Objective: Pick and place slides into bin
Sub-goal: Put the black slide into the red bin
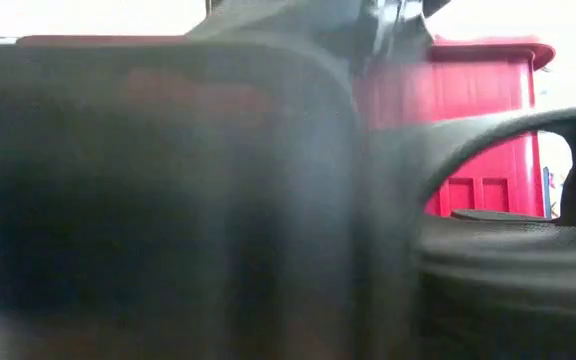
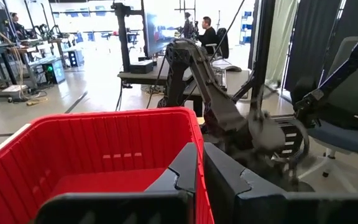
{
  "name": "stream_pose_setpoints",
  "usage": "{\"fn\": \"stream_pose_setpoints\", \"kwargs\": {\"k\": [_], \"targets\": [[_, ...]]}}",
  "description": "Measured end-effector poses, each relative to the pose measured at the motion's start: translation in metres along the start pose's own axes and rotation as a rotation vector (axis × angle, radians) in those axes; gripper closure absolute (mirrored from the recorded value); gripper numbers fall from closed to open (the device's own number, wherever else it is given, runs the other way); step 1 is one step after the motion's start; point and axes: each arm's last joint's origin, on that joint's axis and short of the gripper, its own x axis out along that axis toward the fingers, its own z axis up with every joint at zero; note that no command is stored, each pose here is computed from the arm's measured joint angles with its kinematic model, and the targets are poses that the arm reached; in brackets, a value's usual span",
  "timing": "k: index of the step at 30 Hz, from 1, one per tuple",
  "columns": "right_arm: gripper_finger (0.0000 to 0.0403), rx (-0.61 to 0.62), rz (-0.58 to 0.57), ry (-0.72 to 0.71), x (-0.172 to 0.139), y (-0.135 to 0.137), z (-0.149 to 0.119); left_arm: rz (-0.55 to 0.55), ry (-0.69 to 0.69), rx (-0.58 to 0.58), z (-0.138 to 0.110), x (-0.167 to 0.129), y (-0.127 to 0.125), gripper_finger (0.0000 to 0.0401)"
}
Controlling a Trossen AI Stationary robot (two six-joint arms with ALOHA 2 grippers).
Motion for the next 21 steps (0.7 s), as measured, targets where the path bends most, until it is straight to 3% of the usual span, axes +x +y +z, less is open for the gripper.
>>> {"fn": "stream_pose_setpoints", "kwargs": {"k": [7, 16, 21], "targets": [[0.0398, -0.09, 0.096, -0.126, -0.056, 0.053, 0.024, -0.001, 0.007, 0.027, -0.001, 0.0, 0.0, 0.0375], [0.0399, -0.036, 0.061, -0.272, -0.152, 0.112, 0.026, -0.002, 0.022, 0.015, -0.002, 0.0, 0.0, 0.0375], [0.04, -0.045, 0.12, -0.387, -0.202, 0.135, 0.027, -0.002, 0.023, 0.017, -0.002, 0.0, 0.0, 0.0375]]}}
